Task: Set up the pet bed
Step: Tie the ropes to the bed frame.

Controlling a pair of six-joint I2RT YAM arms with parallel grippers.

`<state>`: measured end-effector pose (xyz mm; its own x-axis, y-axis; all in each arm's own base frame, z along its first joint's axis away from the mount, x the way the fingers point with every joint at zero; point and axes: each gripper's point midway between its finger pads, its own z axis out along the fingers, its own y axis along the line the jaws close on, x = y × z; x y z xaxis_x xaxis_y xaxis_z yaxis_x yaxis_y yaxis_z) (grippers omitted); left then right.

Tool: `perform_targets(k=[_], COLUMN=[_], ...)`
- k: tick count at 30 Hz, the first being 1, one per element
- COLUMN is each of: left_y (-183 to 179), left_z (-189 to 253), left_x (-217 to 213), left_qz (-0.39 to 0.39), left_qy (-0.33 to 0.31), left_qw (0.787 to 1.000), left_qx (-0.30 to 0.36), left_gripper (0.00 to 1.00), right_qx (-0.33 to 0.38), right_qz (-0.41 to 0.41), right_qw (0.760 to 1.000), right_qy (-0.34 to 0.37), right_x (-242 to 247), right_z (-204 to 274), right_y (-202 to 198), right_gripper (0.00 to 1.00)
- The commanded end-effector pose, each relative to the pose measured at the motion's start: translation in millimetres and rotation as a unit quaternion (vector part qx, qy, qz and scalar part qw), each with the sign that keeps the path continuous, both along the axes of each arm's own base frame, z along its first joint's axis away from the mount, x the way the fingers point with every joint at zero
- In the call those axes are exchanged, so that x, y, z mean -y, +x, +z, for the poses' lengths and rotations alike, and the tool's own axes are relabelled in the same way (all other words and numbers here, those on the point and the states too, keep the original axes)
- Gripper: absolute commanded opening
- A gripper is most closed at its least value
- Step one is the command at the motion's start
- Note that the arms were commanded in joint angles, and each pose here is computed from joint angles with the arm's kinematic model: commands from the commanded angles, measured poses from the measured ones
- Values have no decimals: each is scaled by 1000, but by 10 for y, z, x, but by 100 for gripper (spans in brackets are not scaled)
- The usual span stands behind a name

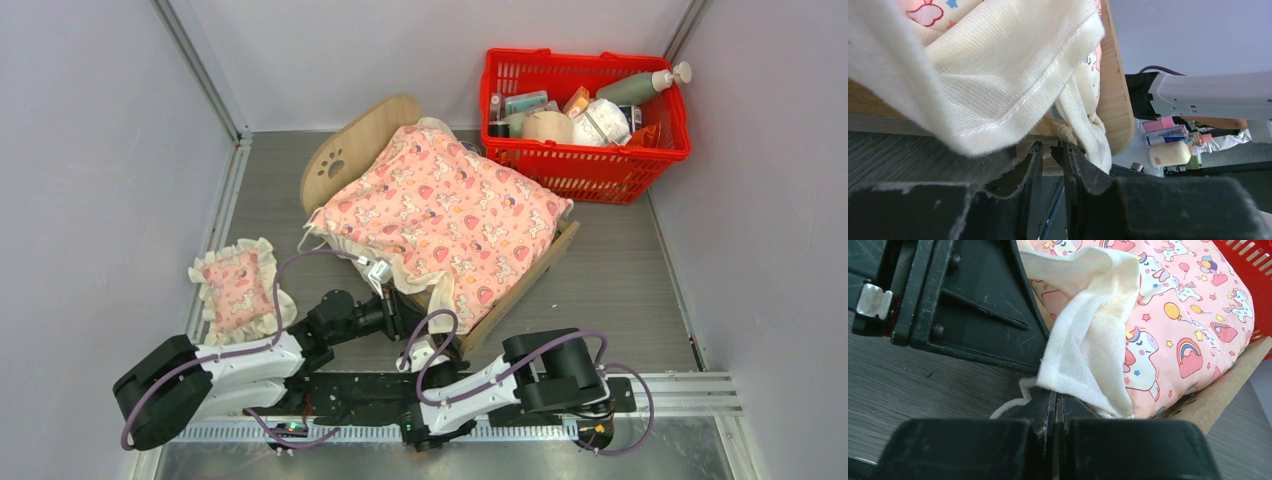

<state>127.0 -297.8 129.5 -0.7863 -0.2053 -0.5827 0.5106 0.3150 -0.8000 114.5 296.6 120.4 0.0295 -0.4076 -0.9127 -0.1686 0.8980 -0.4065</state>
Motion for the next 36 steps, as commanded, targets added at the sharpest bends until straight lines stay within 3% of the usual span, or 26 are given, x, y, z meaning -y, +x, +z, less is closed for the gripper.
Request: perform_targets(k=[1, 10, 20, 24, 36], left_y=[-93, 76, 112, 138, 25], left_z=[97, 115, 27, 117, 256], left_x=[-20, -180, -96, -79, 2], left_qz=[-16, 51, 53, 51, 6], left_qy=[-19, 4, 7, -34, -78], left_qw=[1000, 998, 998, 997, 996], left_qx=[12, 22, -26, -37, -51], left_gripper=[25, 41, 42, 42, 42], right_qx=[112, 113, 112, 112, 117], right_qz=[90, 92, 95, 98, 104], right_qw=[990, 989, 989, 989, 988], right_qy=[8, 8, 10, 8, -11], right_x=[-422, -437, -453, -459, -510], right_z=[478, 501, 467, 456, 441], right_y=[54, 33, 15, -4, -59], right_gripper=[5, 5, 5, 5, 5])
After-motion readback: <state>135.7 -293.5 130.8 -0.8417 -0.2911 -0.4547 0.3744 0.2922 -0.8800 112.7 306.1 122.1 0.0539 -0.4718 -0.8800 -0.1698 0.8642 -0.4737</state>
